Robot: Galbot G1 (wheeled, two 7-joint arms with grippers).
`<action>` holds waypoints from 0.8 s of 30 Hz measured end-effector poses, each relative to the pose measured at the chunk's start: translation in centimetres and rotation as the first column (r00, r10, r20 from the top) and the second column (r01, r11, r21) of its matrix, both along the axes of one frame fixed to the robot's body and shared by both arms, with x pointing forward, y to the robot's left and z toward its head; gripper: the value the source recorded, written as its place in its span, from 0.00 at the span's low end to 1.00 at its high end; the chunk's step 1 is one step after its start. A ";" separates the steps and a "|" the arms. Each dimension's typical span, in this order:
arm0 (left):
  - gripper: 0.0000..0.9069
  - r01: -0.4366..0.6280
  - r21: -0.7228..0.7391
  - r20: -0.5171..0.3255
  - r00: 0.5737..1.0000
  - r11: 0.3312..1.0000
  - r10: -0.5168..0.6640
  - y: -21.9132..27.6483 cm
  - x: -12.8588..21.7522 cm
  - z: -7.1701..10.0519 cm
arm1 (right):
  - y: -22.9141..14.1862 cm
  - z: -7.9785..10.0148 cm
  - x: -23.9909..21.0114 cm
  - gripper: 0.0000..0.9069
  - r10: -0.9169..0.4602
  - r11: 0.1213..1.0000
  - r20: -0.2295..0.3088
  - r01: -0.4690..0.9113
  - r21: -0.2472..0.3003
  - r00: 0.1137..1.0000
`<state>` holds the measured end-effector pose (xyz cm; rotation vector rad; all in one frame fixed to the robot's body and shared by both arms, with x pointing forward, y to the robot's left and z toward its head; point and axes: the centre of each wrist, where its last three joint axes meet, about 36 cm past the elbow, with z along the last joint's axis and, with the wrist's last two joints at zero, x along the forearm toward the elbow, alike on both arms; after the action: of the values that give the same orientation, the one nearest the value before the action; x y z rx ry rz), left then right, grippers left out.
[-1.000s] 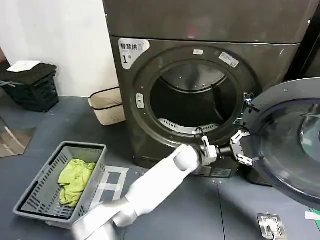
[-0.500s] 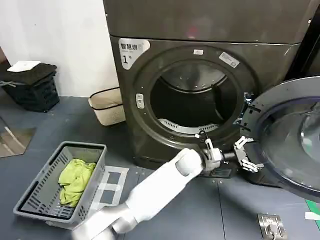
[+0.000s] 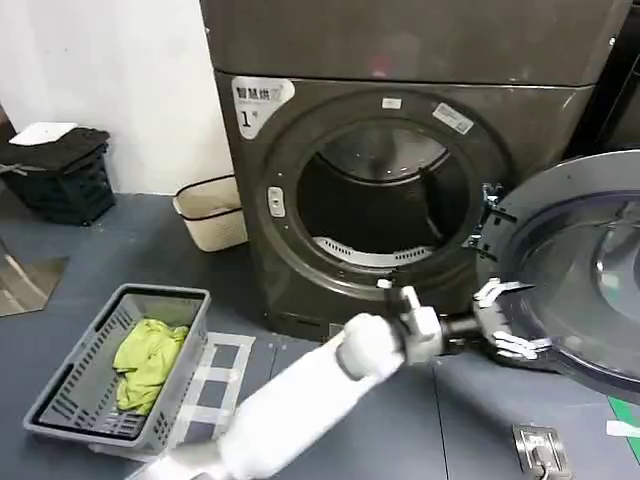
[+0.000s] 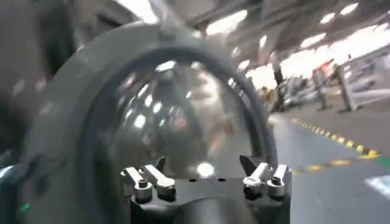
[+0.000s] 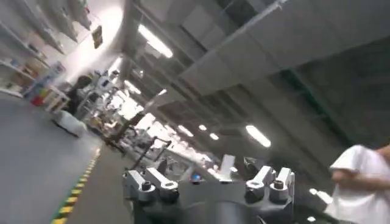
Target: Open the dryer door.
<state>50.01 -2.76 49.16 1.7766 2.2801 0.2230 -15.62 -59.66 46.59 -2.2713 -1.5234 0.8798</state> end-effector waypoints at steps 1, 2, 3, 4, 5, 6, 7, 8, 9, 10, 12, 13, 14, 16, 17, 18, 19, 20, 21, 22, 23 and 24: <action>1.00 -0.018 0.006 -0.024 1.000 1.000 0.018 1.0 -0.4 0.0 | -0.1 0.0 0.1 1.00 0.006 1.000 0.003 -0.006 0.001 1.000; 1.00 -0.030 0.013 -0.033 0.999 0.999 0.031 1.8 -0.6 0.1 | -0.1 -0.1 0.2 1.00 0.011 1.000 0.007 -0.011 0.003 1.000; 1.00 -0.043 0.016 -0.043 0.998 0.999 0.043 2.6 -0.8 0.3 | -0.3 -0.1 0.3 1.00 0.015 1.000 0.010 -0.015 0.004 1.000; 1.00 -0.052 0.015 -0.053 0.997 0.999 0.053 3.3 -1.2 0.4 | -0.4 -0.1 0.3 1.00 0.017 1.000 0.011 -0.017 0.004 1.000; 1.00 -0.063 0.019 -0.060 0.996 0.998 0.064 4.2 -1.6 0.4 | -0.5 -0.1 0.4 1.00 0.019 1.000 0.012 -0.020 0.006 1.000; 1.00 -0.075 0.024 -0.065 0.995 0.997 0.077 5.0 -1.8 0.5 | -0.6 -0.2 0.4 1.00 0.022 1.000 0.013 -0.022 0.006 1.000; 1.00 -0.090 0.031 -0.073 0.993 0.995 0.092 5.8 -2.1 0.5 | -0.8 -0.2 0.5 1.00 0.024 1.000 0.014 -0.025 0.005 1.000; 1.00 -0.106 0.041 -0.079 0.991 0.994 0.109 6.7 -2.5 0.5 | -0.9 -0.2 0.6 1.00 0.027 1.000 0.016 -0.027 0.006 1.000; 1.00 -0.122 0.047 -0.077 0.989 0.991 0.125 7.5 -2.8 0.7 | -1.0 -0.3 0.7 1.00 0.031 0.999 0.016 -0.031 0.007 0.999; 1.00 -0.135 0.055 -0.075 0.987 0.989 0.139 8.2 -3.2 0.8 | -1.2 -0.3 1.0 1.00 0.037 0.999 0.017 -0.037 0.007 0.999; 1.00 -0.165 0.066 -0.069 0.983 0.984 0.170 9.8 -4.1 0.9 | -1.4 -0.4 1.5 1.00 0.052 0.999 0.020 -0.052 0.010 0.998; 1.00 -0.176 0.068 -0.069 0.981 0.982 0.181 10.5 -4.4 1.0 | -1.4 -0.4 1.7 1.00 0.062 0.998 0.021 -0.062 0.013 0.998; 1.00 -0.186 0.070 -0.076 0.979 0.980 0.191 11.2 -4.9 1.0 | -1.5 -0.4 1.9 1.00 0.069 0.997 0.021 -0.069 0.015 0.997; 1.00 -0.209 0.078 -0.078 0.973 0.975 0.215 12.7 -5.6 1.2 | -1.6 -0.4 2.2 1.00 0.078 0.997 0.023 -0.079 0.022 0.997; 1.00 -0.224 0.083 -0.077 0.970 0.971 0.230 13.5 -5.9 1.3 | -1.7 -0.5 2.4 1.00 0.082 0.996 0.024 -0.083 0.026 0.996; 1.00 -0.235 0.089 -0.078 0.967 0.968 0.242 14.2 -6.2 1.4 | -1.9 -0.5 2.6 1.00 0.087 0.996 0.026 -0.088 0.028 0.996; 1.00 -0.247 0.097 -0.081 0.964 0.964 0.255 15.1 -6.6 1.5 | -2.0 -0.6 2.8 1.00 0.090 0.995 0.027 -0.091 0.030 0.996; 1.00 -0.261 0.104 -0.088 0.959 0.960 0.270 15.9 -6.8 1.5 | -2.2 -0.7 2.9 1.00 0.093 0.995 0.028 -0.094 0.032 0.995; 1.00 -0.277 0.113 -0.098 0.952 0.954 0.288 16.7 -7.1 1.6 | -2.3 -0.8 3.0 1.00 0.095 0.995 0.029 -0.096 0.033 0.995; 1.00 -0.294 0.122 -0.107 0.946 0.948 0.307 17.5 -7.4 1.7 | -2.5 -0.8 3.1 1.00 0.096 0.995 0.030 -0.097 0.034 0.995; 1.00 -0.317 0.134 -0.115 0.936 0.939 0.333 18.5 -7.7 1.8 | -2.6 -0.9 3.2 1.00 0.098 0.994 0.031 -0.099 0.035 0.995; 1.00 -0.336 0.146 -0.120 0.928 0.931 0.354 19.4 -7.9 2.0 | -2.8 -0.9 3.3 1.00 0.100 0.994 0.032 -0.101 0.035 0.994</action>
<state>42.08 16.66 51.15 1.4711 2.7326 0.3126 -12.33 -62.42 45.72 -2.2088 -1.6666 0.8398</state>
